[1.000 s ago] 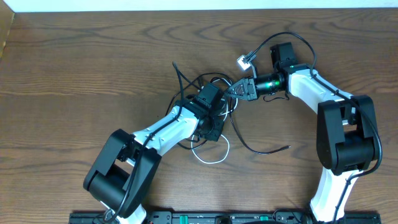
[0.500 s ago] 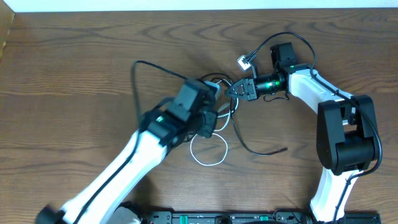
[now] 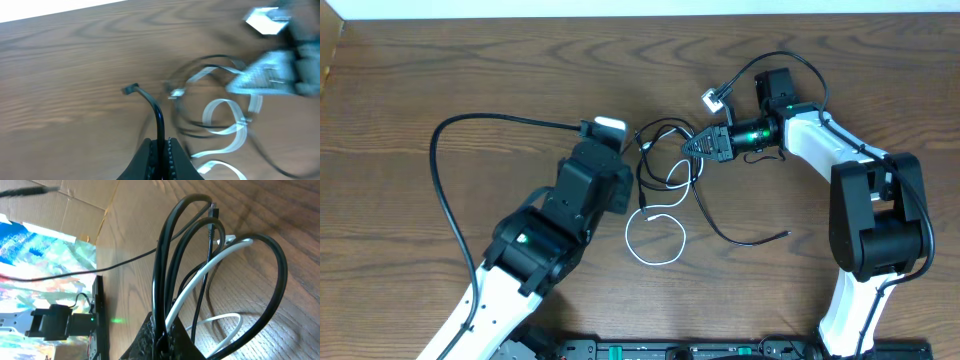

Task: Untangle cables
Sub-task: 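Pull the left gripper back left, drawing the black cable out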

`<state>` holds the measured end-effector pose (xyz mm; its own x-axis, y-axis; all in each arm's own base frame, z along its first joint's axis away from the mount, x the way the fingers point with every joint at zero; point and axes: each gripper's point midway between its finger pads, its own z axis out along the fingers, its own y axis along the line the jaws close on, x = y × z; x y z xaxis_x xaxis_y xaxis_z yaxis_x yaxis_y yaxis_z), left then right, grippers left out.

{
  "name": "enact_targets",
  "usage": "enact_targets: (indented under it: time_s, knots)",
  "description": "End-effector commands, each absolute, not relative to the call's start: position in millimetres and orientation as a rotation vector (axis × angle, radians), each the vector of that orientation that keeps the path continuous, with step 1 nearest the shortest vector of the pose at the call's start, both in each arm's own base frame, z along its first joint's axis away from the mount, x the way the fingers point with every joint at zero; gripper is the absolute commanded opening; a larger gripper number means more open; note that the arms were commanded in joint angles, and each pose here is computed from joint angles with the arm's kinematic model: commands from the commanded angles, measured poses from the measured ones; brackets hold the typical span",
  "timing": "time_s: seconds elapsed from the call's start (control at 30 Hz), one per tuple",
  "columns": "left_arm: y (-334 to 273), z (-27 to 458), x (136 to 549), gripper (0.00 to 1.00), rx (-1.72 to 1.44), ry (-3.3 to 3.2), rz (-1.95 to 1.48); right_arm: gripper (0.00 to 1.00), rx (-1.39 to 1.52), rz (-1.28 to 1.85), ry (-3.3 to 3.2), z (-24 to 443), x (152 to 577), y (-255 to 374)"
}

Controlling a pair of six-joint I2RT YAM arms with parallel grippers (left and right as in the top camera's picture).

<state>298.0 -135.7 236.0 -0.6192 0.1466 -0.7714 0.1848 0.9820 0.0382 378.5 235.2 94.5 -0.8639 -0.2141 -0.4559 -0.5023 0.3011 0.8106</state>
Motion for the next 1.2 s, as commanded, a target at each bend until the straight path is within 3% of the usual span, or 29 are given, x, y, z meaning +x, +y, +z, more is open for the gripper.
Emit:
enact_targets:
  time_s: [0.0,0.23,0.57,0.7,0.8,0.93,1.07,1.1,1.17]
  knots:
    - [-93.4,243.8,313.5,0.08,0.001,2.188,0.209,0.01,-0.641,1.607,2.301,100.5,378.1,234.8]
    - [-36.1,201.2,329.8,0.07,-0.325,2.278,0.389,0.01,-0.643,1.607,2.301,100.5,377.8,235.3]
    - [5.1,117.9,339.0,0.1,-0.581,2.589,0.202,0.01,-0.665,1.616,2.301,100.8,373.7,243.1]
    - [21.8,99.6,337.6,0.26,-0.704,2.647,0.104,0.01,-0.671,1.617,2.3,100.8,372.8,244.7]
    - [29.7,97.3,338.5,0.51,-0.774,2.647,0.012,0.01,-0.671,1.617,2.3,100.8,372.7,244.9]
    - [16.9,110.1,351.5,0.55,-0.794,2.616,-0.276,0.01,-0.671,1.617,2.3,100.8,372.7,244.9]
    - [-12.7,134.2,369.8,0.7,-0.709,2.539,-0.609,0.02,-0.672,1.617,2.3,100.8,372.6,245.0]
    - [-19.5,139.8,373.2,0.73,-0.686,2.52,-0.67,0.06,-0.672,1.617,2.3,100.8,372.6,245.0]
    - [-30.0,149.6,379.3,0.77,-0.637,2.484,-0.762,0.34,-0.672,1.614,2.302,100.4,372.9,244.7]
